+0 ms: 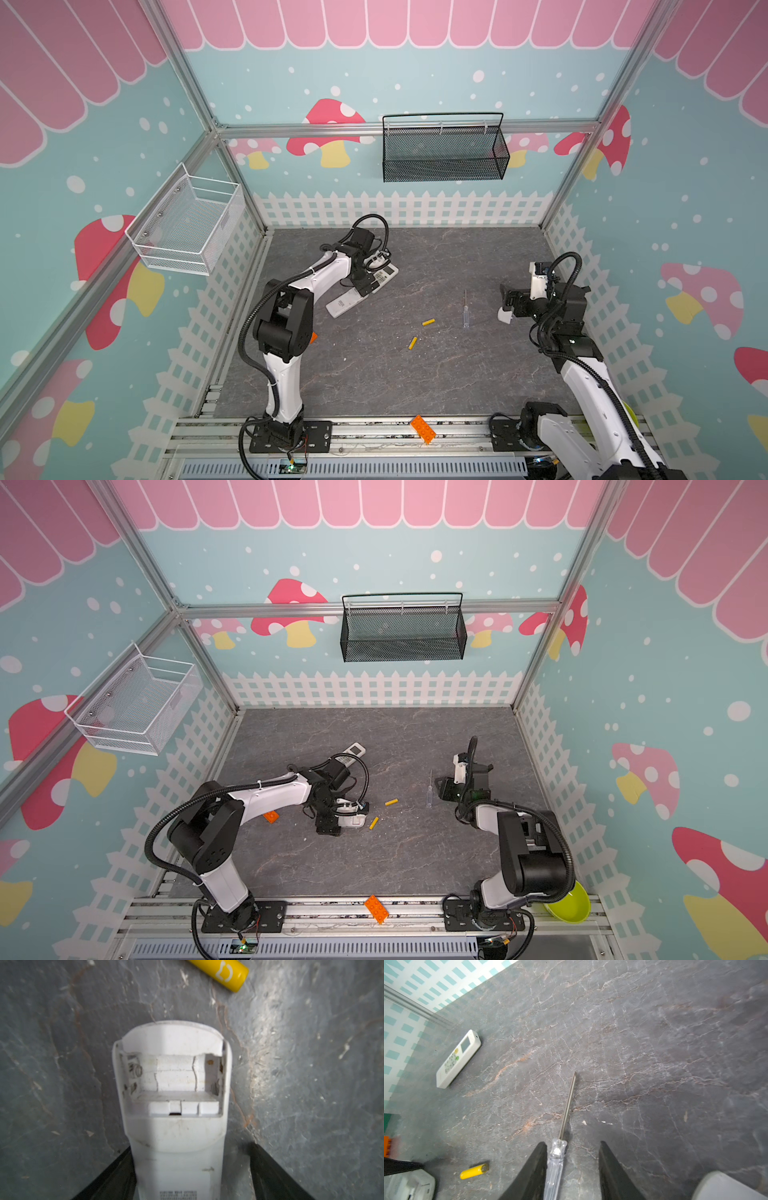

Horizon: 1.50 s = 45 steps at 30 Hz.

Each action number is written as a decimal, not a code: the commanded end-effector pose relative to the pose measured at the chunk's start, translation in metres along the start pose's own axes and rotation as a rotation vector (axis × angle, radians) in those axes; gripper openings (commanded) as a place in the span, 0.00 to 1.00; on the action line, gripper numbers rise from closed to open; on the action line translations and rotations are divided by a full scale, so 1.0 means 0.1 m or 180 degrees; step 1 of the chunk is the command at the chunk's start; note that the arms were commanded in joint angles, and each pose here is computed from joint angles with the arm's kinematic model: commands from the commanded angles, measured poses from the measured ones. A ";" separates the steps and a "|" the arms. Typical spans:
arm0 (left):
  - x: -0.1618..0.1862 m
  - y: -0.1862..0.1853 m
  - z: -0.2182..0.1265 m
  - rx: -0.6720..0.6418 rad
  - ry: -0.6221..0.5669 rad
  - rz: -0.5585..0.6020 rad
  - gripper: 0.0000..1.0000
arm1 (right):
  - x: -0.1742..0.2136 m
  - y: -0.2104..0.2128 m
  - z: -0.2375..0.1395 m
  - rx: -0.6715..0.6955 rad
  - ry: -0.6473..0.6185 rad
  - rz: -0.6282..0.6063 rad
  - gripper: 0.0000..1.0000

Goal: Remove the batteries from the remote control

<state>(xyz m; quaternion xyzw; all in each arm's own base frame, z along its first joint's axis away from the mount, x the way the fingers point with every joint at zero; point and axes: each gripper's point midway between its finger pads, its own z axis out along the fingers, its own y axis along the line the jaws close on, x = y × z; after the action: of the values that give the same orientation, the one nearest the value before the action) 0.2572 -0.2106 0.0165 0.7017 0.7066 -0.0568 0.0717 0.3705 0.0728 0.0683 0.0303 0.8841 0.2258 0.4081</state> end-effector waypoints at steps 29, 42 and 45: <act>0.31 0.49 0.03 -0.0609 0.0245 -0.0497 0.47 | -0.97 0.20 -1.20 0.0520 -0.0799 -0.0696 1.00; 1.07 1.27 -0.13 -0.0952 0.0287 -0.1768 0.48 | -0.94 0.00 -1.32 0.0843 -0.0812 -0.0739 0.98; 1.17 1.38 -0.13 -0.0965 0.0350 -0.1905 0.48 | -0.93 0.01 -1.30 0.0803 -0.0788 -0.0785 0.98</act>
<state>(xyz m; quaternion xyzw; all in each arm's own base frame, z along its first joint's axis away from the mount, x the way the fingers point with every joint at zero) 0.3484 -0.1499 0.0197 0.5035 0.8550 -0.0529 0.1127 0.3393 0.0048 0.2082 0.0093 0.8447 0.0662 0.5310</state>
